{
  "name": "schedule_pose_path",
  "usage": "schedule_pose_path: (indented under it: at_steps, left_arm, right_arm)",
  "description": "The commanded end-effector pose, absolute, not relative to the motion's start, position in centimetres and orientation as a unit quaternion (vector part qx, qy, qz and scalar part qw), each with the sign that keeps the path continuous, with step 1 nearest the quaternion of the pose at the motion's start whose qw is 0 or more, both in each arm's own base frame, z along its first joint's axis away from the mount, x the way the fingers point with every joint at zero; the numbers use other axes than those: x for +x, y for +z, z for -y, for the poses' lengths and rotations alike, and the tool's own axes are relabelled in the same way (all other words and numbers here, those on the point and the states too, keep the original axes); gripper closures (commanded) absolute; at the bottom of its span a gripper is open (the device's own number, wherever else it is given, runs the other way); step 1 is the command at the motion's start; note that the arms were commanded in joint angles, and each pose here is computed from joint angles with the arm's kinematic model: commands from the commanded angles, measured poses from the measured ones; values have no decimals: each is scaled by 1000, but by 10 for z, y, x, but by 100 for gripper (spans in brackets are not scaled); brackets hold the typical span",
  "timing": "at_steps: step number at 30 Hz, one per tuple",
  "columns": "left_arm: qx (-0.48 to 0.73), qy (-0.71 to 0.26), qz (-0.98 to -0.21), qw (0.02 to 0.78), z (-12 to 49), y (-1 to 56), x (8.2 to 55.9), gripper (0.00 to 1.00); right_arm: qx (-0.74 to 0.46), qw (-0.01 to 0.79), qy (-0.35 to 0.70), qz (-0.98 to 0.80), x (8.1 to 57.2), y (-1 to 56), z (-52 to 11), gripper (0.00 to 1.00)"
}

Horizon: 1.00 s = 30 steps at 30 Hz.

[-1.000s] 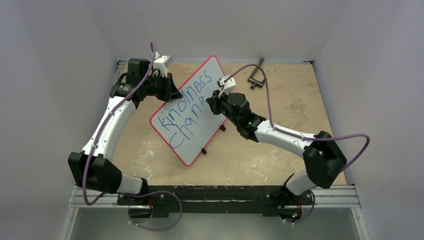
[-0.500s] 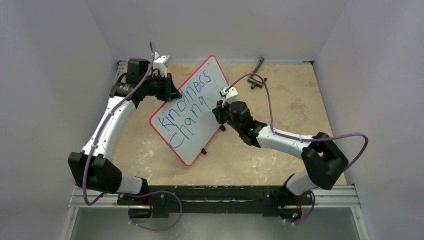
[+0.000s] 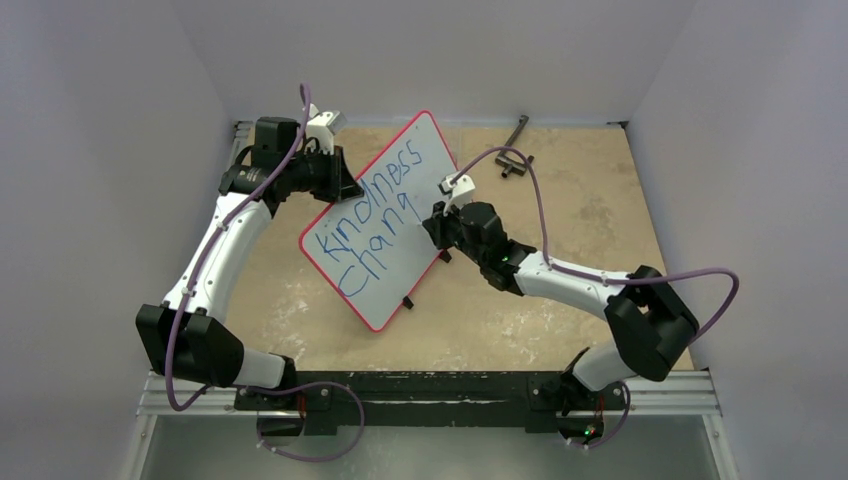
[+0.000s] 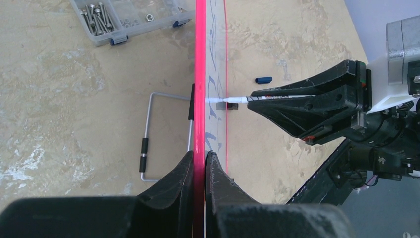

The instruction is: Write a sentence on the whiteboard

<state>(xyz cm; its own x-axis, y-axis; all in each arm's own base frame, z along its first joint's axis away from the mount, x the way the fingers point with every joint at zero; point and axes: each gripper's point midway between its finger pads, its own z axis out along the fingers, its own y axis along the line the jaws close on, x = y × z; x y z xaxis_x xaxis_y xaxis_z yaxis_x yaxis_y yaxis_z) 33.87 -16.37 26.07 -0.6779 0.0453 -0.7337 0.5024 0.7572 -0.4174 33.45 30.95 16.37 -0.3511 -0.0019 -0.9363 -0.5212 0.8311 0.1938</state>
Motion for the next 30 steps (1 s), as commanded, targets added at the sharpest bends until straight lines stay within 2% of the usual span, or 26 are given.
schedule_pose_path:
  at_steps: [1, 13, 22, 30]
  left_arm:
    - [190, -314, -851, 376, 169, 268, 330, 100]
    - [189, -312, -852, 376, 168, 267, 330, 100]
    - [189, -311, -853, 375, 168, 266, 330, 100]
    - [189, -311, -852, 376, 168, 266, 330, 100]
  right_arm:
    - [-202, 534, 298, -765, 316, 179, -332, 100]
    - [-216, 550, 310, -745, 313, 207, -334, 100]
    - [-200, 585, 316, -720, 309, 249, -322, 100]
    - [-159, 621, 287, -712, 330, 274, -309, 100]
